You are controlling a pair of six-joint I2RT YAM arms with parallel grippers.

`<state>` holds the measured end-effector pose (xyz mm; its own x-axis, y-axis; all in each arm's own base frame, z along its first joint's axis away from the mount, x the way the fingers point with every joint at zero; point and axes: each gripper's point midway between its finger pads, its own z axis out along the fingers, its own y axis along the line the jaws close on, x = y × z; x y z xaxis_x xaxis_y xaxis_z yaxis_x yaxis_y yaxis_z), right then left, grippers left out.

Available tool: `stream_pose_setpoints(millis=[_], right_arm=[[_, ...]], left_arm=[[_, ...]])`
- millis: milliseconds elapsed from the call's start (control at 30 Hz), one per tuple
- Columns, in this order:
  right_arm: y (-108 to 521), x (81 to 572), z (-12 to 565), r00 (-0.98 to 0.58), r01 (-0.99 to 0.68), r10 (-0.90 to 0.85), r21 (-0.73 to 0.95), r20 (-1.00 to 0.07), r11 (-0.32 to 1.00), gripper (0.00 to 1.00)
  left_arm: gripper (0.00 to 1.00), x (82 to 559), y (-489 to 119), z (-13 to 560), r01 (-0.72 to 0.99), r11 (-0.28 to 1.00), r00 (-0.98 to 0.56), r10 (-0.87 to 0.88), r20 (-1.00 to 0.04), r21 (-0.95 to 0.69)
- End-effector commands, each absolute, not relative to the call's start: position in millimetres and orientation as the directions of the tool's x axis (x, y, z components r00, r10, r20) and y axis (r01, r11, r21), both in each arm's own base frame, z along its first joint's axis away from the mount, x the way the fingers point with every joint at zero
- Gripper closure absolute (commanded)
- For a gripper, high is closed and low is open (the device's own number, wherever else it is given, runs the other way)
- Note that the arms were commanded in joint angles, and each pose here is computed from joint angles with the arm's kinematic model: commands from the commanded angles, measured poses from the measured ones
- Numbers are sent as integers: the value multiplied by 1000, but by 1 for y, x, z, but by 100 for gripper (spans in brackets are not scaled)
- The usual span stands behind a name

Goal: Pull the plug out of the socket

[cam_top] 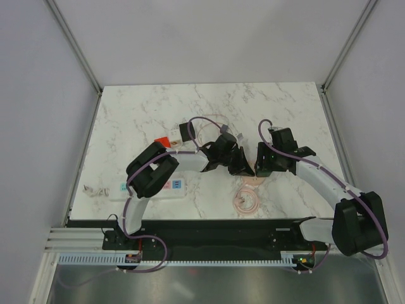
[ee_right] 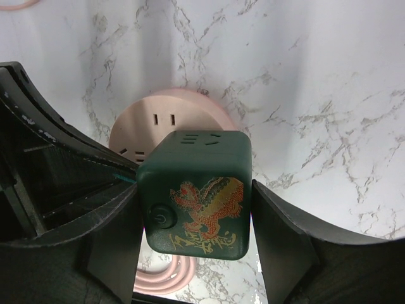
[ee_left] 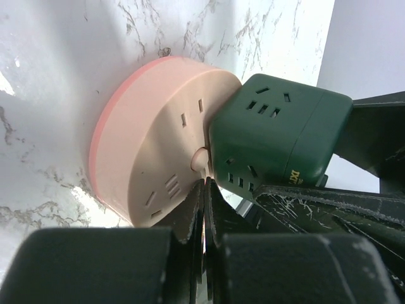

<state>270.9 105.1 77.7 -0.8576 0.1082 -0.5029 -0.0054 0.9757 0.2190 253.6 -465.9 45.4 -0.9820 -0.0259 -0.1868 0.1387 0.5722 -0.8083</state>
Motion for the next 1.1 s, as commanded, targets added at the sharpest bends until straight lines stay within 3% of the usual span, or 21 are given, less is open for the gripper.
stream_pose_setpoints(millis=[0,400,1067], right_arm=[[123,290,99,-822,-30,151,305,-549,952,100],[123,277,86,-840,-35,141,312,-524,949,100],[130,288,114,-832,-51,142,329,-537,943,100]], left_arm=[[98,250,-416,-37,79,798,-987,-22,-160,-597],[98,263,-439,18,154,700,-976,0,-216,-697],[98,254,-418,-35,76,795,-988,-20,-151,-602]])
